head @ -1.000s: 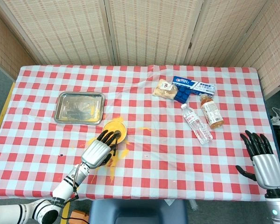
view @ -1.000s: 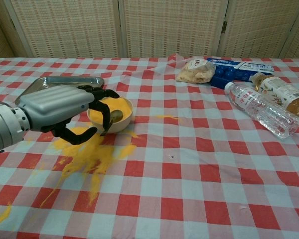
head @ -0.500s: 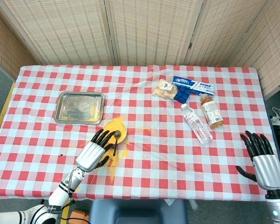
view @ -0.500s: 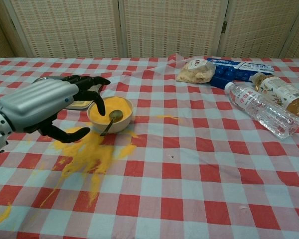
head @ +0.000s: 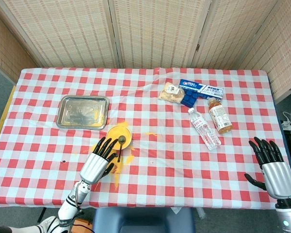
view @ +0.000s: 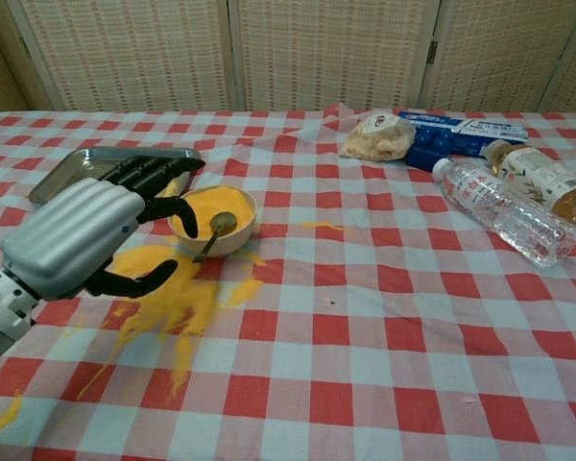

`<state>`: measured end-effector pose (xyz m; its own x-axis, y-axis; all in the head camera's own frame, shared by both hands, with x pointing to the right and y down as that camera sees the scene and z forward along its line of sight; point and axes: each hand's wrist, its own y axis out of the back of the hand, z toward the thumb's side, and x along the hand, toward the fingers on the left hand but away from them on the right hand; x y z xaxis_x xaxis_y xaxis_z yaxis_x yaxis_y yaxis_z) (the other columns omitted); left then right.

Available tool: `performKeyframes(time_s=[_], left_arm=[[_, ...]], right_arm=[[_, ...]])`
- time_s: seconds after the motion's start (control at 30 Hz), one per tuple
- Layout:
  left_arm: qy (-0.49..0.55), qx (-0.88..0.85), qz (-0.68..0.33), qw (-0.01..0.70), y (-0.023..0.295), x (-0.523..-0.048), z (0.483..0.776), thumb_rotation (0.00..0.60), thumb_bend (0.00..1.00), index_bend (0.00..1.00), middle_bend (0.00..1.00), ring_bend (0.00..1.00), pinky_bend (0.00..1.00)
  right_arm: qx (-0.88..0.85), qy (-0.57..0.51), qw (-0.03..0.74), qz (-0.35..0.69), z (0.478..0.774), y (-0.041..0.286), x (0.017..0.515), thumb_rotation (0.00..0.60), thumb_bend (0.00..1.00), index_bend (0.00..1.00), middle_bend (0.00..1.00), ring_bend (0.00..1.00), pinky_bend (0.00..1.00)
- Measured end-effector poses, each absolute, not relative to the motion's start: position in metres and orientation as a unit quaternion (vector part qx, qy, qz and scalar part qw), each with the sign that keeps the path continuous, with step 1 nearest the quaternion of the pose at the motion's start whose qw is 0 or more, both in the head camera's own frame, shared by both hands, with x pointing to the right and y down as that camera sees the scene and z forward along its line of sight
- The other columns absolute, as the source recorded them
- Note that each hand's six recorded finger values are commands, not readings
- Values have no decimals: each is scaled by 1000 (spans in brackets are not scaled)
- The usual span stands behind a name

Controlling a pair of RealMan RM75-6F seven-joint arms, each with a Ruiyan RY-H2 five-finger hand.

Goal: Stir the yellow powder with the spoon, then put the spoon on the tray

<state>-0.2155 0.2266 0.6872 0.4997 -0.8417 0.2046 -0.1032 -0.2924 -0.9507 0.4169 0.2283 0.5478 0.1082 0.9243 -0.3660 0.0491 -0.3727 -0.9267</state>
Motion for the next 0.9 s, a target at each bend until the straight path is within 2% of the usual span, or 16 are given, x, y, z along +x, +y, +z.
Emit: performKeyframes(time_s=[0.23, 0.9], left_arm=[[341, -706, -357, 508, 235, -204, 691, 600, 415, 442, 30, 0, 43], [345, -695, -356, 520, 232, -195, 700, 600, 418, 485, 53, 0, 43]], right_arm=[[-626, -388, 403, 543, 548, 228, 417, 600, 60, 0, 0, 0, 0], [-626, -389, 401, 543, 548, 228, 418, 600, 60, 0, 0, 0, 0]])
